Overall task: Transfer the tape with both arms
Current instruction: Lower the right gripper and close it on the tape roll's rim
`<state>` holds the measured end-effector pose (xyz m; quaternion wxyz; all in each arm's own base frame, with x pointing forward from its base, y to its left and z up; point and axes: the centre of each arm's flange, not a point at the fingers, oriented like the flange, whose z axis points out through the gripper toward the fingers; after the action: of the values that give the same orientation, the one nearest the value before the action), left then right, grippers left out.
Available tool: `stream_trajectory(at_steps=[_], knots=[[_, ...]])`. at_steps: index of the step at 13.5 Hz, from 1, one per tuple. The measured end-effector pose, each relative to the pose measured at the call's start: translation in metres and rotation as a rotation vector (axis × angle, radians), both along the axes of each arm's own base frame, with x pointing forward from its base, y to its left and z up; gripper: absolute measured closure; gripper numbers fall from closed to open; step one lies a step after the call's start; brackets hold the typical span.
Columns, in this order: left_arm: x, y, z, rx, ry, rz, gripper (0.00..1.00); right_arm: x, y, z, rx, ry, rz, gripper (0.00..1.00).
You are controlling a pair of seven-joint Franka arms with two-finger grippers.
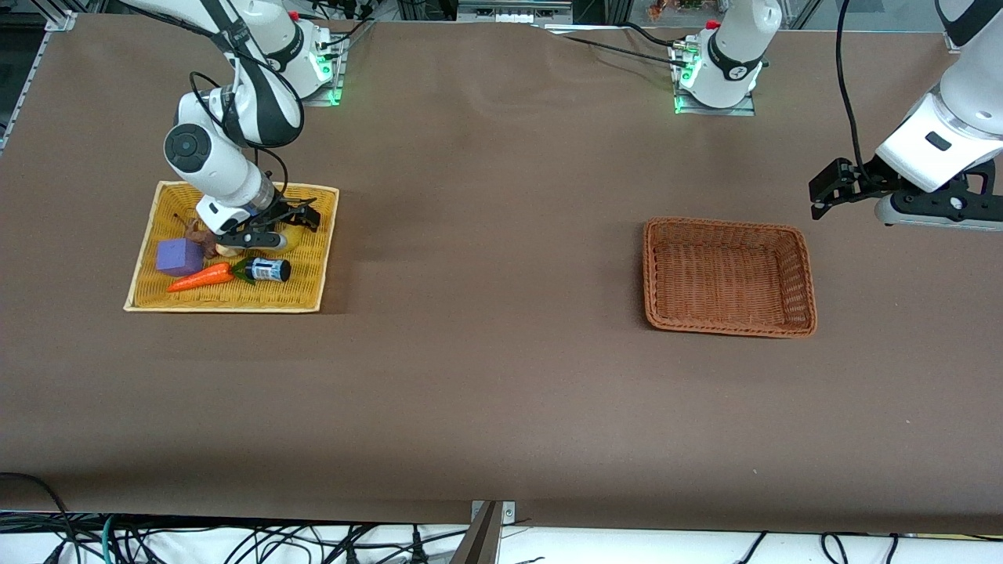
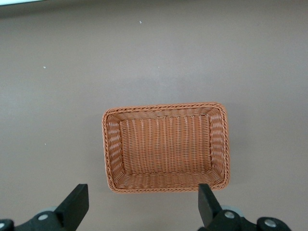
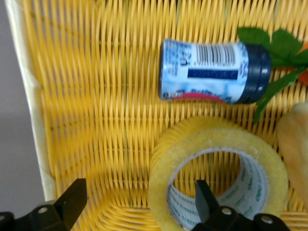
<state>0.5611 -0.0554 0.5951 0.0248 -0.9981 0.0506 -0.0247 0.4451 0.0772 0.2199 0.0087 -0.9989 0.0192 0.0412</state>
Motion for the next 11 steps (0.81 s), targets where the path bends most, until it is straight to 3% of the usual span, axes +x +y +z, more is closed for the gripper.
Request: stream_trajectory(at_steps=[8, 11], knots=[[0.0, 0.0, 0.0, 0.0, 0.0, 0.0, 0.0, -0.009, -0.002, -0.019, 0.003, 0.016, -0.003, 0.04], [0.0, 0.0, 0.0, 0.0, 0.0, 0.0, 0.0, -0.01, -0.005, -0.024, 0.005, 0.026, 0.005, 0.42]])
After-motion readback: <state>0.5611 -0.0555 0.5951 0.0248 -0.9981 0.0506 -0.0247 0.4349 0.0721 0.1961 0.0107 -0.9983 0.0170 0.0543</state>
